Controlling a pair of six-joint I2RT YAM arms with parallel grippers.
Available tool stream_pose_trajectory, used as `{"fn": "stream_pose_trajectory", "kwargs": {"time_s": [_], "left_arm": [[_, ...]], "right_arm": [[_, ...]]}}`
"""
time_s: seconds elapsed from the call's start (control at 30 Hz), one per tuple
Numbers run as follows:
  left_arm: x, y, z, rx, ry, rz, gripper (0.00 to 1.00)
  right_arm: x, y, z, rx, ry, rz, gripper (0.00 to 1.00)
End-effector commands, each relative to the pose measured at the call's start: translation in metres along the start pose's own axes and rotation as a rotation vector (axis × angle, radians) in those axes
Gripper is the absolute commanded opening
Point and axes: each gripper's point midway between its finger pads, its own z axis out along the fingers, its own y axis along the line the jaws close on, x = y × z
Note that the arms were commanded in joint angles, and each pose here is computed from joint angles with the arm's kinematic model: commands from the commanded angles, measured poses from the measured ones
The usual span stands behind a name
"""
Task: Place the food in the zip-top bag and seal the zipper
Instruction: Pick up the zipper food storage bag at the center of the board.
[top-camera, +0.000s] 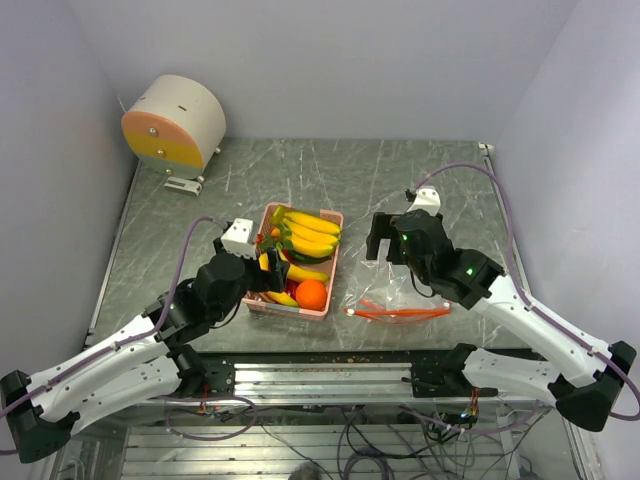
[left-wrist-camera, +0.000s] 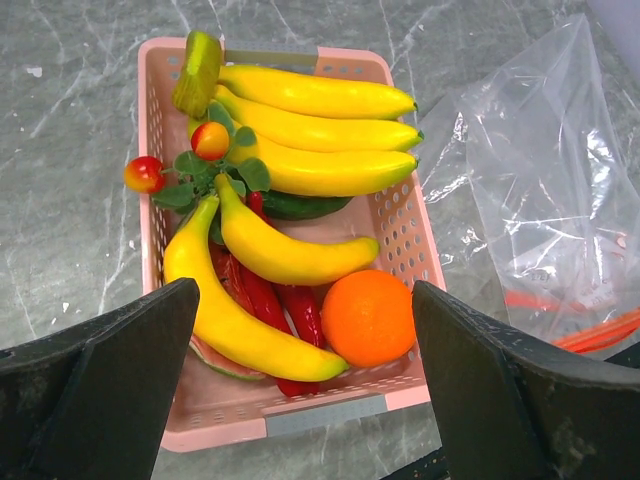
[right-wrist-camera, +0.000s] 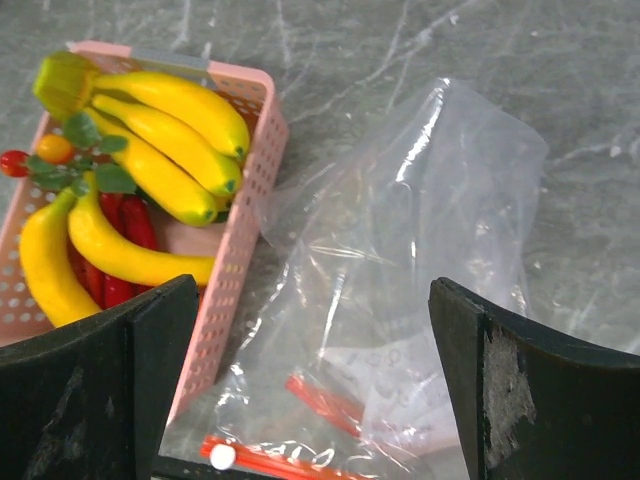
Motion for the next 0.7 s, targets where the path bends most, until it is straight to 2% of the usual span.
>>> {"fn": "stream_pose_trajectory", "kwargs": {"time_s": [0.0, 0.23, 0.43, 0.53, 0.67], "left_arm": [[-0.006, 0.003, -0.002, -0.015, -0.03, 0.0, 0.99], [-0.01, 0.006, -0.008, -0.014, -0.051, 0.0, 0.99], [-0.005, 0.007, -0.008, -0.004, -0.045, -0.001, 0.99], [-0.002, 0.008, -0.009, -0.005, -0.035, 0.001, 0.99], [0.0, 0.01, -0.012, -0.006, -0.031, 0.002, 0.99]], "right_arm": [[0.01, -0.024, -0.015, 0.085, 0.053, -0.042, 1.0], [0.053, -0.053, -0.036, 0.199, 0.225, 0.01, 1.0], [0.112, -0.046, -0.033, 0.13, 0.386, 0.064, 1.0], [0.125, -0.044, -0.031, 0.112, 0.414, 0.08, 1.0], [0.115, -0.039, -0.037, 0.075, 0.396, 0.085, 0.97]]}}
